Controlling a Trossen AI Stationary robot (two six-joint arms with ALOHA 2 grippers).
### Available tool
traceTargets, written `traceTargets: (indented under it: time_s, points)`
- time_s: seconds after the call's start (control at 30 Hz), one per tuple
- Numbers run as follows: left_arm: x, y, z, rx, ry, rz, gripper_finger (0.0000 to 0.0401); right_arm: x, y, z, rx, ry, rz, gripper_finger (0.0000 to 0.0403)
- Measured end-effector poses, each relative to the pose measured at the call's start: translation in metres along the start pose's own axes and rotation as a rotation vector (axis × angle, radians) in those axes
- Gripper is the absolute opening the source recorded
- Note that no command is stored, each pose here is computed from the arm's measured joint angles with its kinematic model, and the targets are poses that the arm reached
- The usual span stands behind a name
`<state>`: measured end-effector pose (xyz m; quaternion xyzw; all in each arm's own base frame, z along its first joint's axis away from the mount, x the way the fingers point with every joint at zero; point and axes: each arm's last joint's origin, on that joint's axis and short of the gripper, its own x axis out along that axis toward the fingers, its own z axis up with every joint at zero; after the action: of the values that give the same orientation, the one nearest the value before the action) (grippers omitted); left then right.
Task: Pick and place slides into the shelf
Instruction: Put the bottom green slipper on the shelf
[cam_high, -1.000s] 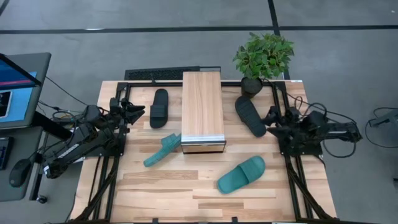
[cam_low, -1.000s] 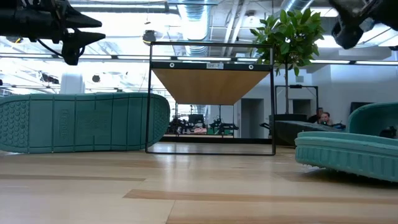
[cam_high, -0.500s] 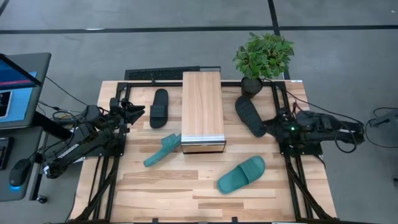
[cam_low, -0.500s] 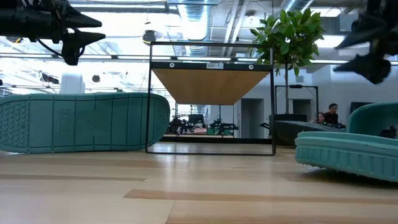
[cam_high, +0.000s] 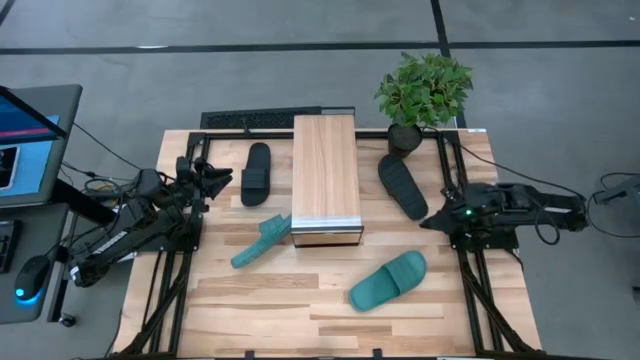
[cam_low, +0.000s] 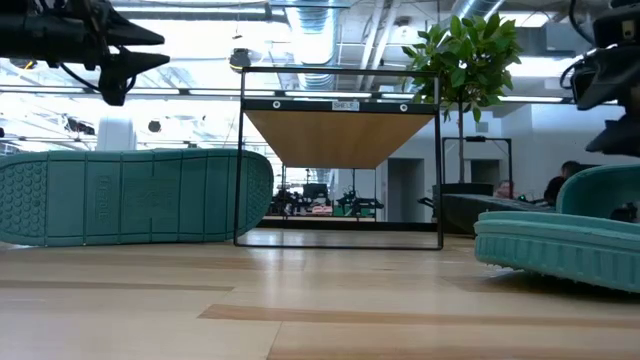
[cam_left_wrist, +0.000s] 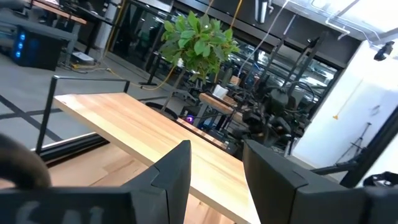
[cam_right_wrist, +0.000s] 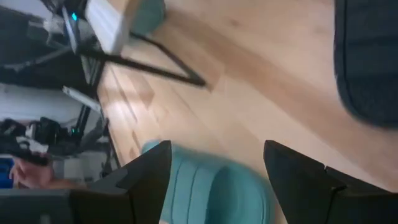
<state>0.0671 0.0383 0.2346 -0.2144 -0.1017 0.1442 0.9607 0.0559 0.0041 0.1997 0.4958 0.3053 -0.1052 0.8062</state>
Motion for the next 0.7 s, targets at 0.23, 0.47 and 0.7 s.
traceTargets:
  time_s: [0.23,0.47,0.7]
  points:
    - [0.000,0.000,0.000,0.000,-0.009,0.017,0.0134,0.018,0.004,-0.002,-0.061,0.161,-0.121,0.0249]
    - [0.000,0.001,0.000,0.000,-0.009,0.018,0.0134,0.044,0.011,-0.007,-0.101,0.297,-0.265,0.0249]
    - [0.000,0.001,0.000,0.000,-0.009,0.018,0.0134,0.061,0.021,-0.017,-0.130,0.324,-0.299,0.0249]
